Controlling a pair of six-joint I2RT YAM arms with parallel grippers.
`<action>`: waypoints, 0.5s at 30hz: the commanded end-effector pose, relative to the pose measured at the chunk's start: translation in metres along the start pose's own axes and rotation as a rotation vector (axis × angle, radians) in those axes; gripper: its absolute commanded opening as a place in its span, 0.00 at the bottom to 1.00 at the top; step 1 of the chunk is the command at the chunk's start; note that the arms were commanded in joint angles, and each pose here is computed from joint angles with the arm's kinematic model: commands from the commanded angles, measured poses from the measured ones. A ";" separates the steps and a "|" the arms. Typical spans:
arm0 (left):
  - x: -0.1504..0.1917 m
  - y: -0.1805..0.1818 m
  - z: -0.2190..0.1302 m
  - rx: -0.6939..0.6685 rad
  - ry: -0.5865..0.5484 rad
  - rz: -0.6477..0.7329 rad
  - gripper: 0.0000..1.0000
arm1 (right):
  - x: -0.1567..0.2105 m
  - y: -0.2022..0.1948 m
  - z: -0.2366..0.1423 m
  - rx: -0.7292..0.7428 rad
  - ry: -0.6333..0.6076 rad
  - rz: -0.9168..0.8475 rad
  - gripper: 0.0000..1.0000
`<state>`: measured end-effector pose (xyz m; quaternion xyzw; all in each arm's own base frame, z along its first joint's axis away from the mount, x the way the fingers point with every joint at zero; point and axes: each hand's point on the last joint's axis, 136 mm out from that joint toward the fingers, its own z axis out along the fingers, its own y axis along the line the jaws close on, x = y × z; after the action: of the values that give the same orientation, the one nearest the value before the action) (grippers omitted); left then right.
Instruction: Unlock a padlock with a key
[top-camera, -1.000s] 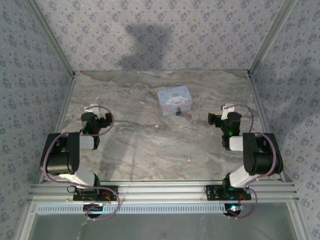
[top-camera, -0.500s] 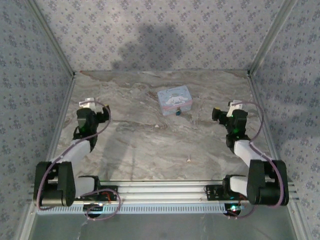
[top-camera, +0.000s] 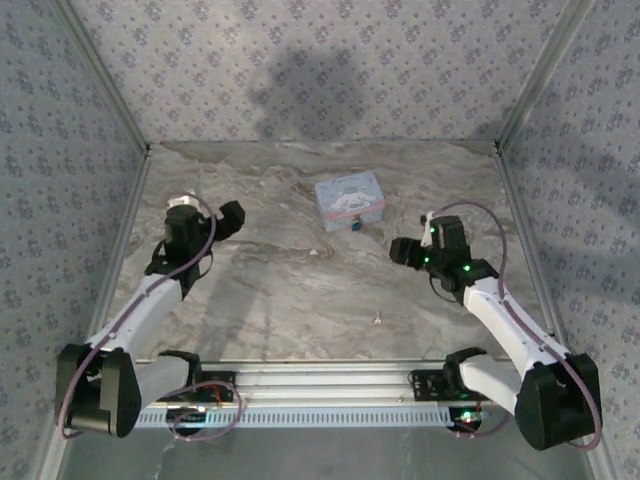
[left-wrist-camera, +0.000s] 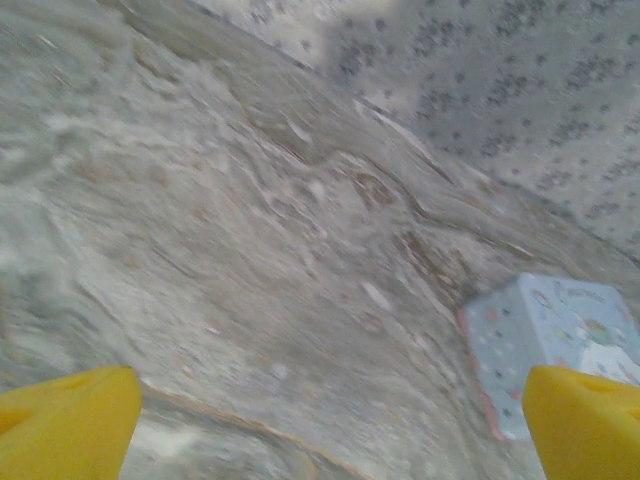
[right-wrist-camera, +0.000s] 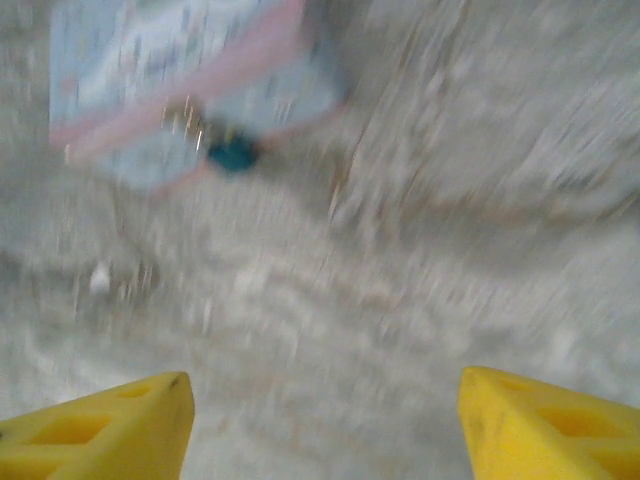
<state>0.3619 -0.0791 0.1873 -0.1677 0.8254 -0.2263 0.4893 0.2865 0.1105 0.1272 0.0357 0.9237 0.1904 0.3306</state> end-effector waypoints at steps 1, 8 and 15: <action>0.018 -0.018 0.006 0.047 0.064 -0.070 0.98 | 0.070 0.008 -0.002 -0.019 0.258 0.105 0.65; 0.025 -0.033 0.019 0.077 0.087 -0.043 0.98 | 0.133 0.019 0.000 -0.011 0.431 0.147 0.49; 0.025 -0.032 0.018 0.063 0.086 -0.017 0.98 | 0.165 0.023 0.002 0.022 0.514 0.123 0.41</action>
<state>0.3618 -0.1182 0.1590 -0.1582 0.8491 -0.2550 0.4346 0.1697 0.1671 0.0451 0.0226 0.9706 0.2177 0.1001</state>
